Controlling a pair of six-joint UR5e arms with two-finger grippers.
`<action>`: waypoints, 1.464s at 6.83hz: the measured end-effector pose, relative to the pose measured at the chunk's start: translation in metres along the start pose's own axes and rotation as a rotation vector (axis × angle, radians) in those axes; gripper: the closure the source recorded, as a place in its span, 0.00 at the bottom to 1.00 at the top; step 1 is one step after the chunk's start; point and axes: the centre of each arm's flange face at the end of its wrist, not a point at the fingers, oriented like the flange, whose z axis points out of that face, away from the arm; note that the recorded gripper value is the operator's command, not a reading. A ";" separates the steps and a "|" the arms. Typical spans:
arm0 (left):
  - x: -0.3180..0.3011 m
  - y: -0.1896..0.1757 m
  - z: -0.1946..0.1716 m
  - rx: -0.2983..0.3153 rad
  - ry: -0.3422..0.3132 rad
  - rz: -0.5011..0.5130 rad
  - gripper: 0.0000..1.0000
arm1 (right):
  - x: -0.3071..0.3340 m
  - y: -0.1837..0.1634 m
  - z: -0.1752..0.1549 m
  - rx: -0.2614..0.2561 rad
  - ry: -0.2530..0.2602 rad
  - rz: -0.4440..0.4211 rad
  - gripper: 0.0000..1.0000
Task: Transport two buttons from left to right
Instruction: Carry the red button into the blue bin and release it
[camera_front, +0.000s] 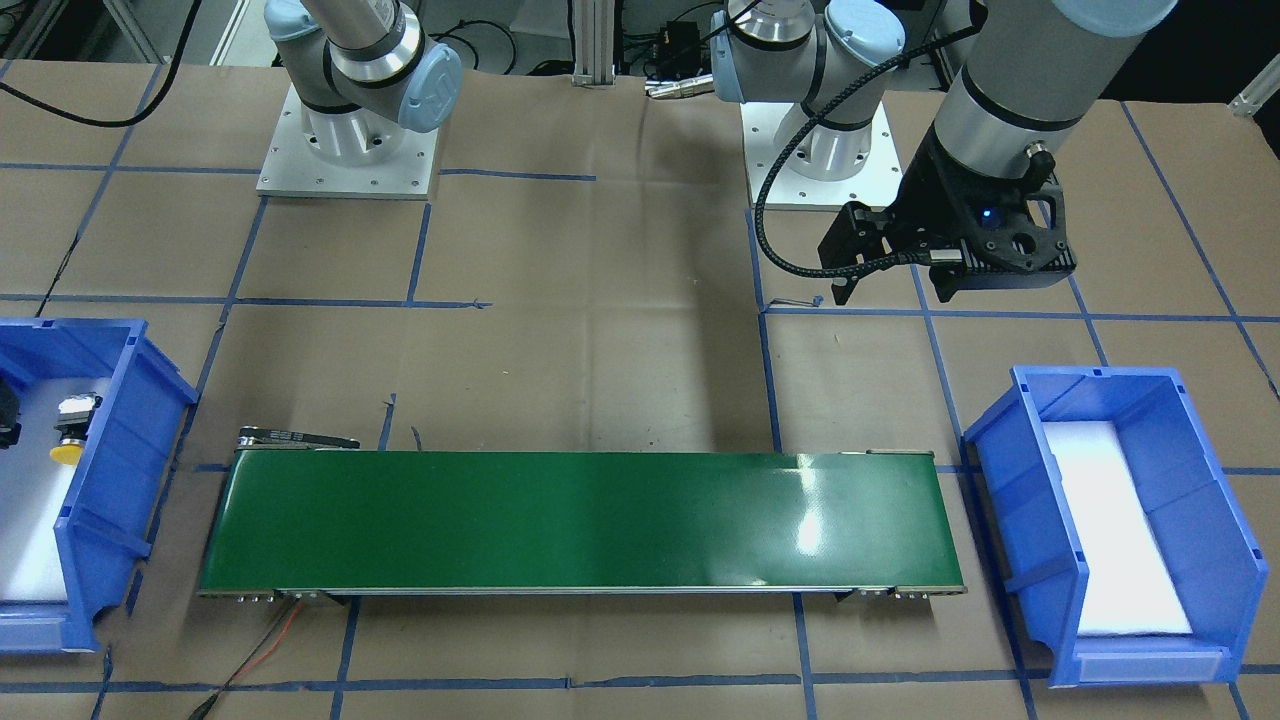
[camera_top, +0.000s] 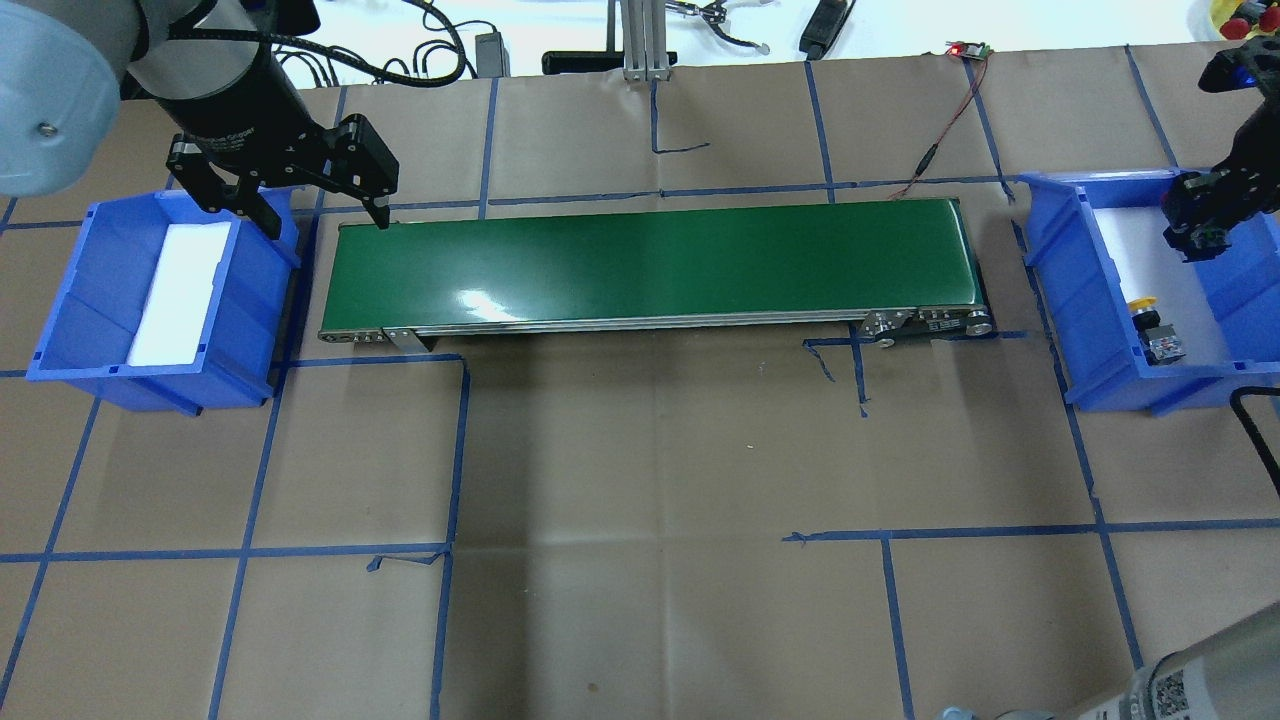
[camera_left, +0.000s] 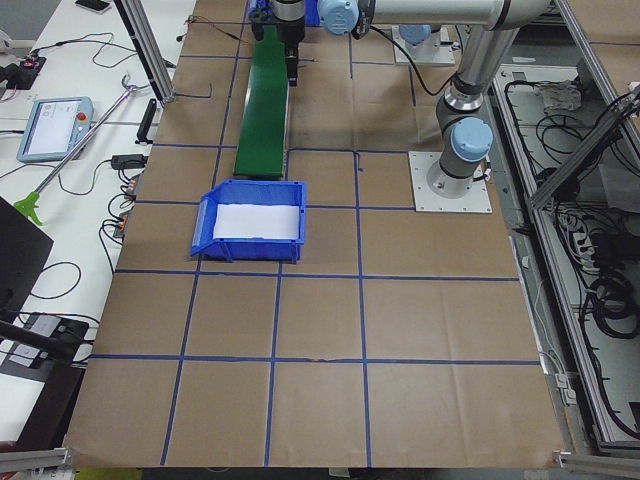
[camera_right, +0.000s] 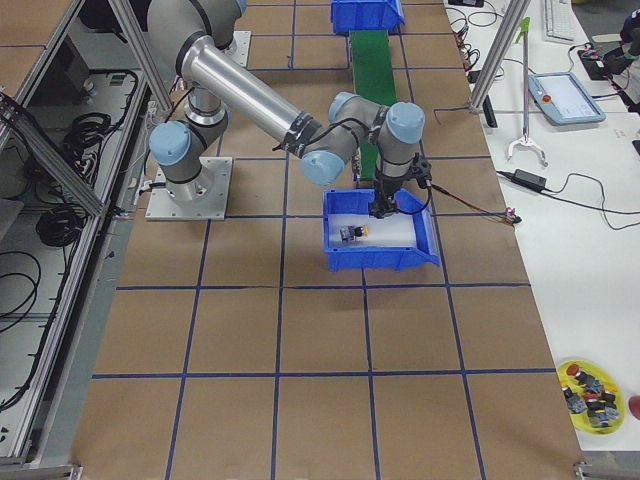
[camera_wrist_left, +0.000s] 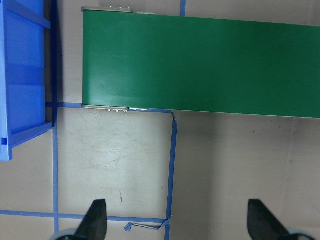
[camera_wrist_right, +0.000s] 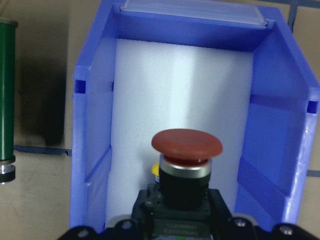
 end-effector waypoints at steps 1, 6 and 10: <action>0.000 0.000 0.000 0.000 0.000 0.000 0.00 | 0.004 -0.006 0.013 0.000 -0.001 0.000 0.96; 0.000 0.000 0.000 0.001 0.000 0.000 0.00 | 0.015 -0.027 0.065 -0.001 -0.019 0.001 0.93; 0.000 0.000 -0.001 0.002 0.000 0.000 0.00 | 0.017 -0.035 0.095 -0.003 -0.042 -0.007 0.01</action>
